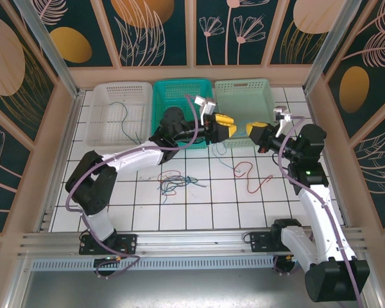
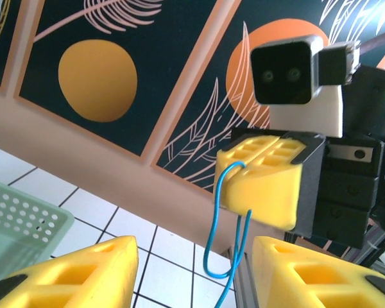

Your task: Untangle the cables

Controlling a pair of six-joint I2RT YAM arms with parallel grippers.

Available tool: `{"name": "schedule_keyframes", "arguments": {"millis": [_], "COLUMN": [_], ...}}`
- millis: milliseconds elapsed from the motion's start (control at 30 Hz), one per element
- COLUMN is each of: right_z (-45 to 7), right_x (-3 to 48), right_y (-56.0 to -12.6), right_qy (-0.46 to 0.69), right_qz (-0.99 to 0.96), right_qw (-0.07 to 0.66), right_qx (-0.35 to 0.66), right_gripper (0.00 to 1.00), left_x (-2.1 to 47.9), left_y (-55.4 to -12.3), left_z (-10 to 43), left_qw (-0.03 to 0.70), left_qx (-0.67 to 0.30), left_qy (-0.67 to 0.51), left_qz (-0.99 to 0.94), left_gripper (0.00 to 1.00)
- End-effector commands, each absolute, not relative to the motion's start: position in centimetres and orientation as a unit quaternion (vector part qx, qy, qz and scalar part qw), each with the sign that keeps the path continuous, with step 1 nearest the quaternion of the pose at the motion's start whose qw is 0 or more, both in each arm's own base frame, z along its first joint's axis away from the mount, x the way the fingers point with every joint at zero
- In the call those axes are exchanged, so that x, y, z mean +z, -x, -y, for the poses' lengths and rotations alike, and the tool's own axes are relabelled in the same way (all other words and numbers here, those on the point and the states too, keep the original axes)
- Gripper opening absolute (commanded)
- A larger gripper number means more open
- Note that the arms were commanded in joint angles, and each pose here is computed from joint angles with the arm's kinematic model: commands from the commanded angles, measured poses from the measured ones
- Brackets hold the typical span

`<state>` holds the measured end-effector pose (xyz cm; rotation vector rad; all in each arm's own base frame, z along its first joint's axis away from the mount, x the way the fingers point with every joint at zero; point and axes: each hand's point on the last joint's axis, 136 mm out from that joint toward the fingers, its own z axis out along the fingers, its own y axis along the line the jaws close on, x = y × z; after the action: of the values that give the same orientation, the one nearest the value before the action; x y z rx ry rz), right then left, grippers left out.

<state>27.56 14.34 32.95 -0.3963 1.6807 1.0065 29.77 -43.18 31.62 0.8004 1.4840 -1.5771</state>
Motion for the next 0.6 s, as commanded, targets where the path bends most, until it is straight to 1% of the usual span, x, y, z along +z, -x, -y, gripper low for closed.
{"name": "schedule_keyframes", "arguments": {"millis": [0, 200, 333, 400, 467, 500, 567], "right_z": [-14.87, -15.17, -15.30, -15.37, -15.54, -15.64, -15.78], "right_x": [35.32, 35.28, 35.46, 35.58, 35.66, 35.70, 35.64], "right_y": [-27.28, -27.39, -27.43, -27.45, -27.39, -27.38, -27.32], "right_qy": [0.187, 0.189, 0.189, 0.189, 0.191, 0.192, 0.194], "right_qz": [-0.683, -0.684, -0.682, -0.681, -0.680, -0.679, -0.680], "right_qw": [0.562, 0.559, 0.561, 0.562, 0.561, 0.560, 0.558], "right_qx": [0.428, 0.428, 0.429, 0.430, 0.432, 0.433, 0.434], "right_gripper": [0.00, 0.00, 0.00, 0.00, 0.00, 0.00, 0.00], "left_x": [33.27, 33.37, 33.06, 32.82, 32.78, 32.75, 32.77], "left_y": [-29.35, -29.12, -28.99, -29.04, -29.06, -29.14, -29.08], "left_z": [43.36, 43.42, 43.65, 43.73, 43.78, 43.78, 43.85], "left_qw": [0.410, 0.407, 0.401, 0.398, 0.398, 0.397, 0.397], "left_qx": [-0.637, -0.642, -0.643, -0.643, -0.643, -0.643, -0.642], "left_qy": [-0.335, -0.341, -0.345, -0.344, -0.345, -0.345, -0.347], "left_qz": [-0.560, -0.553, -0.554, -0.556, -0.556, -0.557, -0.557], "left_gripper": [0.50, 0.50, 0.45, 0.45, 0.41, 0.38, 0.29]}}
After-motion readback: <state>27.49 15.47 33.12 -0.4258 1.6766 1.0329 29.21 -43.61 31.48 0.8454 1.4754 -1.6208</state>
